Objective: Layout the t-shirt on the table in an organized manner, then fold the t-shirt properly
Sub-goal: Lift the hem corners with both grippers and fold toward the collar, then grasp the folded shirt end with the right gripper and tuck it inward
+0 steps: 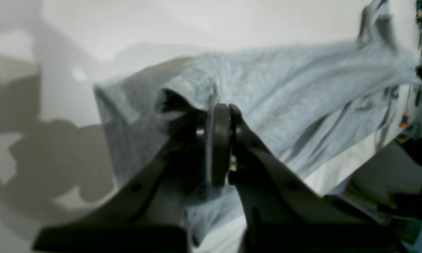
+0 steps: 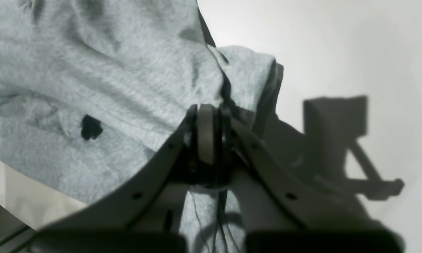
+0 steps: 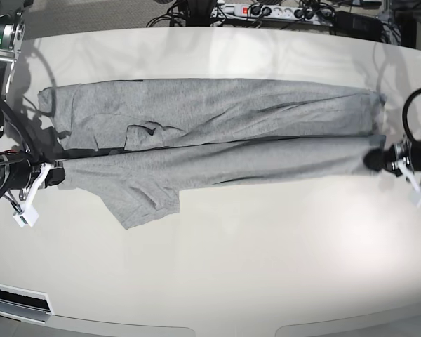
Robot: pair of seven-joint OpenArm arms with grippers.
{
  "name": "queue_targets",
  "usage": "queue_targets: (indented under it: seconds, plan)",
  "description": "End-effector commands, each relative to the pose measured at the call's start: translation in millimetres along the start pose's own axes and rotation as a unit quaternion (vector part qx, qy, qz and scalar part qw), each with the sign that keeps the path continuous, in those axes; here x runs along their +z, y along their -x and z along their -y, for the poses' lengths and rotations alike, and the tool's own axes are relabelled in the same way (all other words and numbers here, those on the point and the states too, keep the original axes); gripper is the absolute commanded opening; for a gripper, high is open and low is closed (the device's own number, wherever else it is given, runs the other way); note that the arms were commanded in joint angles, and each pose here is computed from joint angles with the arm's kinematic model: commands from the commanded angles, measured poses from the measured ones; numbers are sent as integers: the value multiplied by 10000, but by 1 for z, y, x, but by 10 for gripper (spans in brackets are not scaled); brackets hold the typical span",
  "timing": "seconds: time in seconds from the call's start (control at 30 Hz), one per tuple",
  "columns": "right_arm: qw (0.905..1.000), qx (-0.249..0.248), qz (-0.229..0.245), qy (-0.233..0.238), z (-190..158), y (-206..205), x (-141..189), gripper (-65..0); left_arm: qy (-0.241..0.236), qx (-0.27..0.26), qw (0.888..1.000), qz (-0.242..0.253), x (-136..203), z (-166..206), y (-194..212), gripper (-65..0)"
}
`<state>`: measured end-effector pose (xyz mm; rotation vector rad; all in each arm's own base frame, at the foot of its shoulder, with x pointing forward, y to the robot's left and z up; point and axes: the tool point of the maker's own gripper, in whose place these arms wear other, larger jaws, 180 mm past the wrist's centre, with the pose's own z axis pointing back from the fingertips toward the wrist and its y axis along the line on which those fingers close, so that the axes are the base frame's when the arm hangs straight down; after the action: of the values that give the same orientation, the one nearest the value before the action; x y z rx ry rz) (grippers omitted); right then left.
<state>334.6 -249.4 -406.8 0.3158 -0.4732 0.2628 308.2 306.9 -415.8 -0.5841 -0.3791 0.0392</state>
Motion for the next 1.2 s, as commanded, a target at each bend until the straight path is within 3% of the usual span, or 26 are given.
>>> queue_targets:
  seconds: [0.0,0.33,0.4,0.5,0.57,0.6,0.83,1.03,1.17]
  plan:
    - [9996,115,234,97,7,-18,12,-650,9,-122,9992,377,15,1,-24,-650]
    - [9997,97,222,78,6,-15,11,-650,0,-48,9978,660,14,-2,-26,-650]
    - [9993,29,376,-76,2,-21,12,-630,39,-29,9975,700,14,-1,-27,-529]
    - [9983,-24,551,-202,-1,-29,17,-364,37,-28,9976,697,14,-1,-27,-332]
    - [9977,0,653,-191,1,-38,21,-243,39,-28,9976,697,14,-1,-27,-307]
    - [9971,18,729,-200,2,-45,24,-228,39,-28,9975,699,14,-1,-27,-307]
    - [9881,72,1437,-549,-25,-98,24,-229,193,44,9962,852,14,5,-32,-307]
    - [9866,-254,1611,26,-34,-109,-13,-230,239,58,9959,870,12,7,-33,-307]
    - [9849,-523,1651,47,-41,-103,-39,-230,235,58,9959,867,13,7,-33,-307]
